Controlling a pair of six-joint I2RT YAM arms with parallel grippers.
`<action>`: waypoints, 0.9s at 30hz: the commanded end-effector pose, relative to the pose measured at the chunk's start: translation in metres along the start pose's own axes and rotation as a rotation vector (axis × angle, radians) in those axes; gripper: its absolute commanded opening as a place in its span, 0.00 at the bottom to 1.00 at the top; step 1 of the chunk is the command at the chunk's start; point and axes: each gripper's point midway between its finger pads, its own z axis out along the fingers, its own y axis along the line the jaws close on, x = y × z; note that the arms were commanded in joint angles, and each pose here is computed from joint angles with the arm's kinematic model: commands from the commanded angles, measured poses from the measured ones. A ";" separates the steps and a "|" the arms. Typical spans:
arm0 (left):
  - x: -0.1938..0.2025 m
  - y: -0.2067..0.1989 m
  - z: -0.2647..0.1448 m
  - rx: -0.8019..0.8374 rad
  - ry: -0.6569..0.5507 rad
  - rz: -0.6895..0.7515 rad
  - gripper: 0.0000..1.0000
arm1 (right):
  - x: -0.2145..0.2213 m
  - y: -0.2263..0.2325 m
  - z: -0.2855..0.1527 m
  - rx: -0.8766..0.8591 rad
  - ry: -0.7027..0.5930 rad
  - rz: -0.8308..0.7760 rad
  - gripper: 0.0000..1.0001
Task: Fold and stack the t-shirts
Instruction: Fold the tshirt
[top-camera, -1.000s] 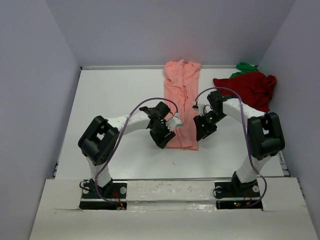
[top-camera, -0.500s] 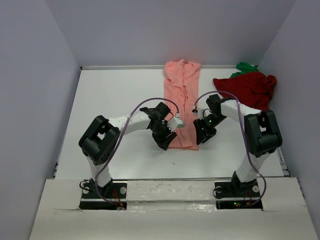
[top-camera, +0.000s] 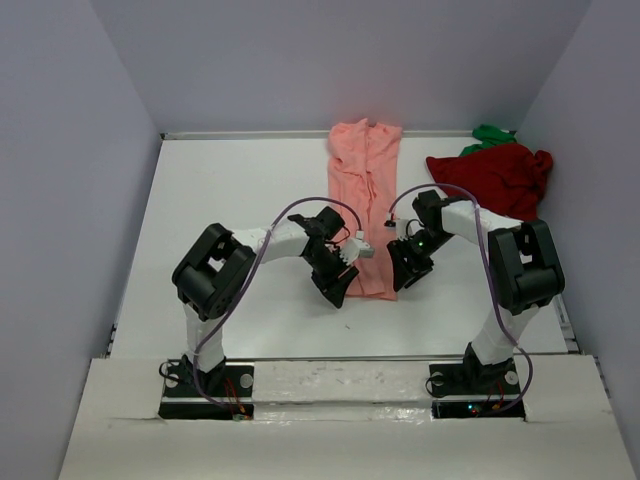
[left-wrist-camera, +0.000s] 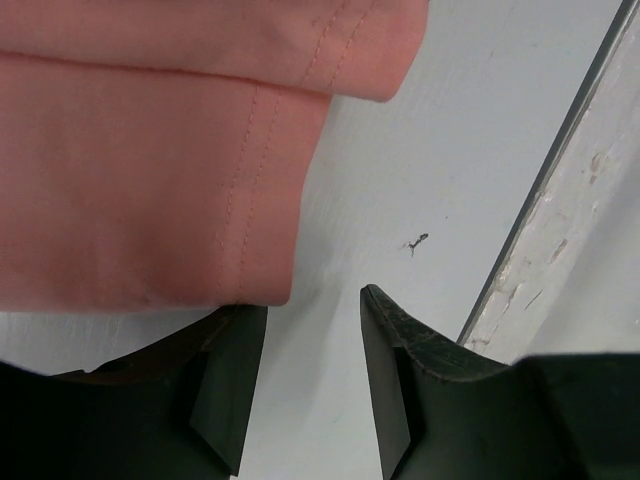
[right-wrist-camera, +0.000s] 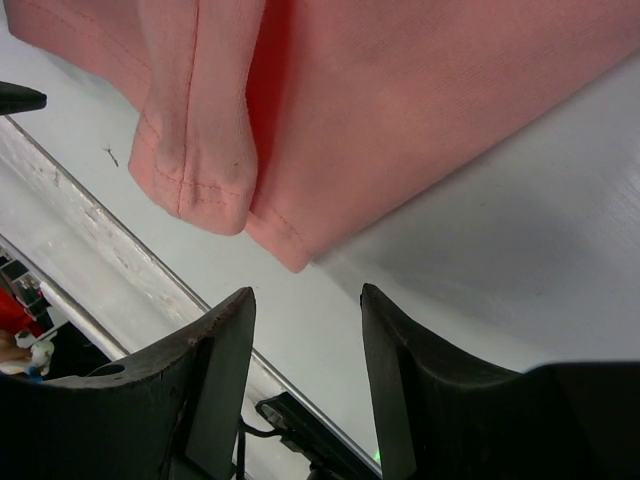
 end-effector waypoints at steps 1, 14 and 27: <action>0.011 0.008 0.008 -0.010 0.055 -0.043 0.56 | 0.001 0.000 -0.001 -0.005 -0.006 0.004 0.52; 0.009 0.033 -0.024 -0.183 -0.025 -0.093 0.57 | 0.001 -0.003 0.001 -0.014 -0.002 0.017 0.50; 0.006 0.035 -0.027 -0.130 -0.047 -0.112 0.59 | 0.001 -0.004 0.003 -0.016 0.006 0.024 0.47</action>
